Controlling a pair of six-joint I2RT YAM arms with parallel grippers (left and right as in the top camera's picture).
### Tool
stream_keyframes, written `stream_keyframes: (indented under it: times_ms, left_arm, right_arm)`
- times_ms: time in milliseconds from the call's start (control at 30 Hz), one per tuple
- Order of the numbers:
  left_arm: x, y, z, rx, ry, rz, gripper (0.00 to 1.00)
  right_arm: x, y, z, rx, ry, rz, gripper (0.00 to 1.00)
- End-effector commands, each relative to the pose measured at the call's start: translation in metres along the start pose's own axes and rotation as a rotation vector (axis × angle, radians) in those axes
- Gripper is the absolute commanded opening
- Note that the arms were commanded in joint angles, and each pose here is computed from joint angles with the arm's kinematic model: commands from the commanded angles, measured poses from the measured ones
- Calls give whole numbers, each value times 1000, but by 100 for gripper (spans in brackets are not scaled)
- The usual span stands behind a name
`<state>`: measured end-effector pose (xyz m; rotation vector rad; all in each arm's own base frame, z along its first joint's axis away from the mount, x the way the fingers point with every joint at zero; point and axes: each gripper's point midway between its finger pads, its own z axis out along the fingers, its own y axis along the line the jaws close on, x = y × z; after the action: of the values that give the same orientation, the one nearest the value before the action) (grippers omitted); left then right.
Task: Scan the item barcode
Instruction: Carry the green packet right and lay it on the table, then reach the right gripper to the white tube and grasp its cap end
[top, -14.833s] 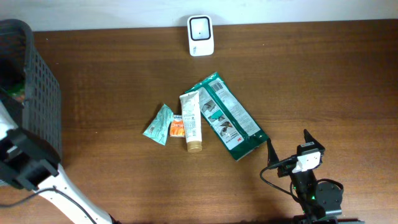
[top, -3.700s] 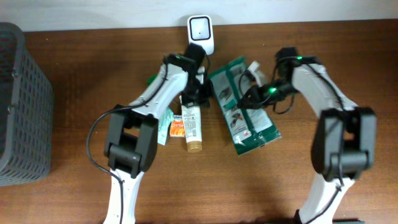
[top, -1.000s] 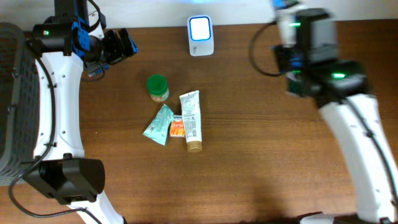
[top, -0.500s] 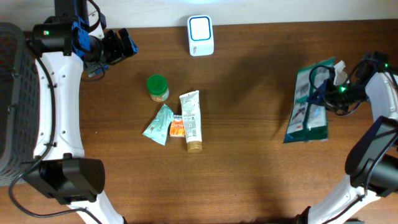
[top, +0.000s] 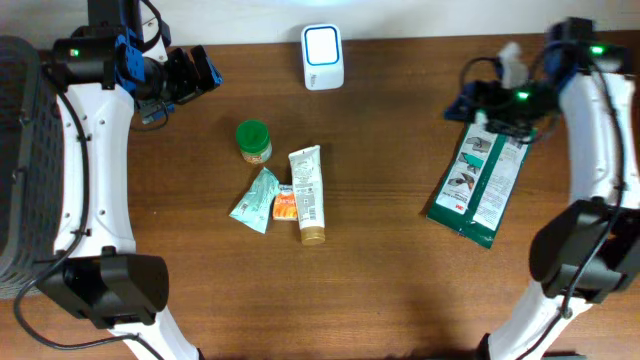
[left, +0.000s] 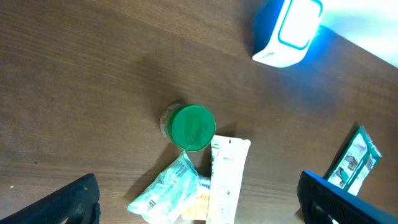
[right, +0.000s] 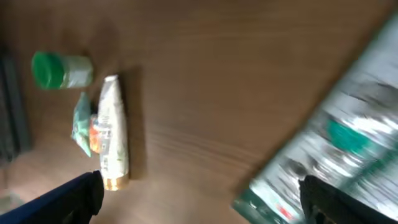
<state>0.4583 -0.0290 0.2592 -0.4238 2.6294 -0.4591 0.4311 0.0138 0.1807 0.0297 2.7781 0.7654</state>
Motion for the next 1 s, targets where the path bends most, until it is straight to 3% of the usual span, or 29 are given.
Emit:
stream_keyframes:
  times_ms: [0, 167, 333, 600, 800, 867, 933, 967]
  left_arm:
    - [-3, -1, -9, 0, -26, 12, 99]
    - [-3, -1, -9, 0, -26, 12, 99]
    - [-3, -1, -9, 0, -26, 12, 99]
    - [-3, -1, -9, 1, -25, 12, 99]
    - [-3, -1, -9, 0, -26, 12, 99]
    - [-3, -1, -9, 0, -26, 12, 99]
    - [-3, -1, -9, 0, -26, 12, 99]
    - [-3, -1, -9, 0, -26, 12, 99]
  right_arm:
    - [26, 62, 57, -89, 112, -135, 93]
    - [72, 117, 152, -139, 189, -128, 81]
    - [103, 150, 197, -186, 190, -186, 76]
    - [105, 147, 237, -201, 169, -167, 64]
    - [85, 149, 257, -237, 85, -217, 56]
    - [77, 153, 257, -253, 49, -238, 47]
    - [80, 151, 257, -245, 64, -227, 12]
    - [84, 148, 257, -238, 79, -218, 4]
